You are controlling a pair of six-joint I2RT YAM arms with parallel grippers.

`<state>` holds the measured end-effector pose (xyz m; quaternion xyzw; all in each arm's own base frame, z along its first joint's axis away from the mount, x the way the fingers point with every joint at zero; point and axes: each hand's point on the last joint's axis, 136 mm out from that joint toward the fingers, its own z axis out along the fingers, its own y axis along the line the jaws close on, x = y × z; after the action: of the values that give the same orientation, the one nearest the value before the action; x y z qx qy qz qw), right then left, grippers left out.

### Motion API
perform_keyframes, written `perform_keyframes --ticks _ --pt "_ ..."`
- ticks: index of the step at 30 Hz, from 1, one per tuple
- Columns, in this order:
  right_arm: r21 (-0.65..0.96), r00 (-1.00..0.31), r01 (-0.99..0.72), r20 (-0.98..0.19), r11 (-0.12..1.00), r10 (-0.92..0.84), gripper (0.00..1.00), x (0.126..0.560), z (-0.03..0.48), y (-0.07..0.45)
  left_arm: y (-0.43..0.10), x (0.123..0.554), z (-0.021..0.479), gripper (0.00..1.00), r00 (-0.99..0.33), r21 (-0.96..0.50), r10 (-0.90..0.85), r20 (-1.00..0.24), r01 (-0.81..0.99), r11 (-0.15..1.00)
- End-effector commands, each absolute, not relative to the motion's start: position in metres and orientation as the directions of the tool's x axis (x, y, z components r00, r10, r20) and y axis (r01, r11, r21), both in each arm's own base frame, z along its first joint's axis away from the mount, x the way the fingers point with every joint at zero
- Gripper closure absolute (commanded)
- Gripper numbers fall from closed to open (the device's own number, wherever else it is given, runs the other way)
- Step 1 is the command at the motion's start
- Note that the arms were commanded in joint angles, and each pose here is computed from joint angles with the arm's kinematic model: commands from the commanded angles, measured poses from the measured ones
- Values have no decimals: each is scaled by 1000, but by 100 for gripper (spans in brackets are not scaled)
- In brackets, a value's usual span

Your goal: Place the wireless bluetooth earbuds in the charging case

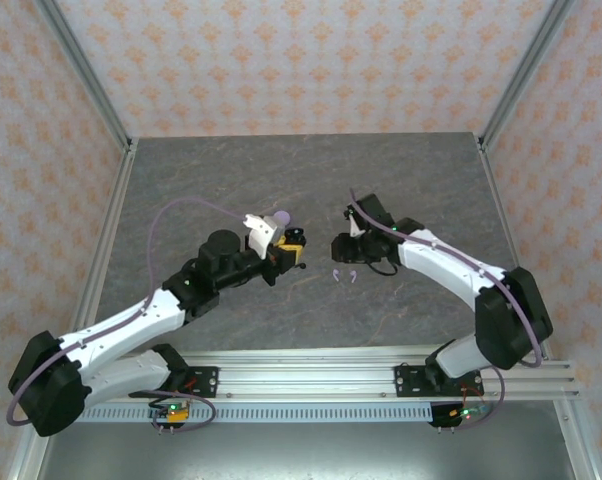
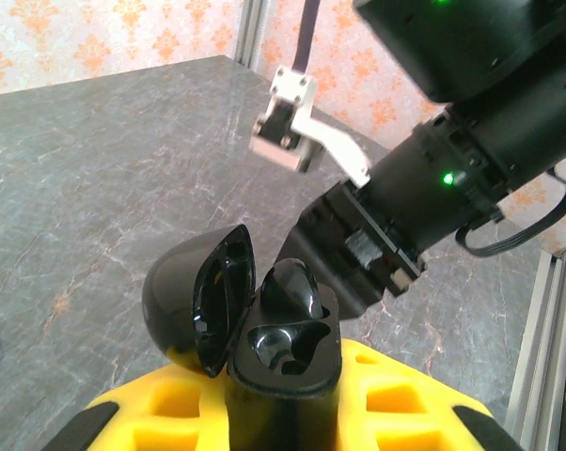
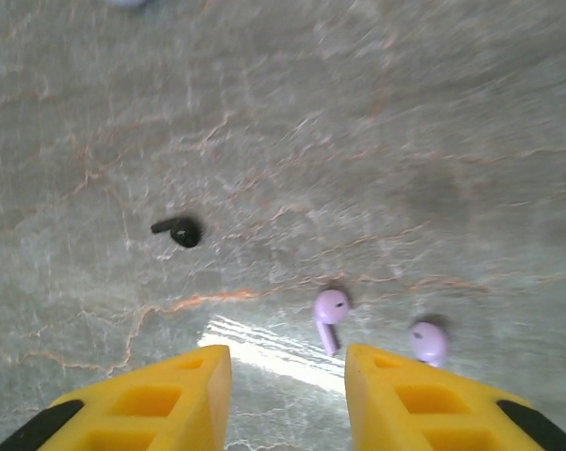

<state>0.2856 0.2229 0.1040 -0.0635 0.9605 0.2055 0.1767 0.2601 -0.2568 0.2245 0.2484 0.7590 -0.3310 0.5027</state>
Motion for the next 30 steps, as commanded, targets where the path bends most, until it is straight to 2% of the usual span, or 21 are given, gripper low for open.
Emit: perform_keyframes --ticks 1,10,17,21,30 --pt "430 -929 -232 -364 872 -68 64 285 99 249 -243 259 218 82 -401 -275 25 -916 670 689" --pt "423 -938 -293 -301 857 -172 66 285 70 297 -231 255 221 81 -405 -295 -4 -914 658 693" --pt "433 -939 -320 -264 843 -220 72 284 56 324 -227 255 222 81 -407 -299 -12 -914 653 696" --pt "440 -948 -305 -228 844 -224 78 284 45 329 -226 255 222 81 -407 -301 -14 -913 651 697" --pt "404 -960 -272 -172 874 -219 81 284 23 326 -224 257 220 81 -410 -302 -14 -912 646 701"
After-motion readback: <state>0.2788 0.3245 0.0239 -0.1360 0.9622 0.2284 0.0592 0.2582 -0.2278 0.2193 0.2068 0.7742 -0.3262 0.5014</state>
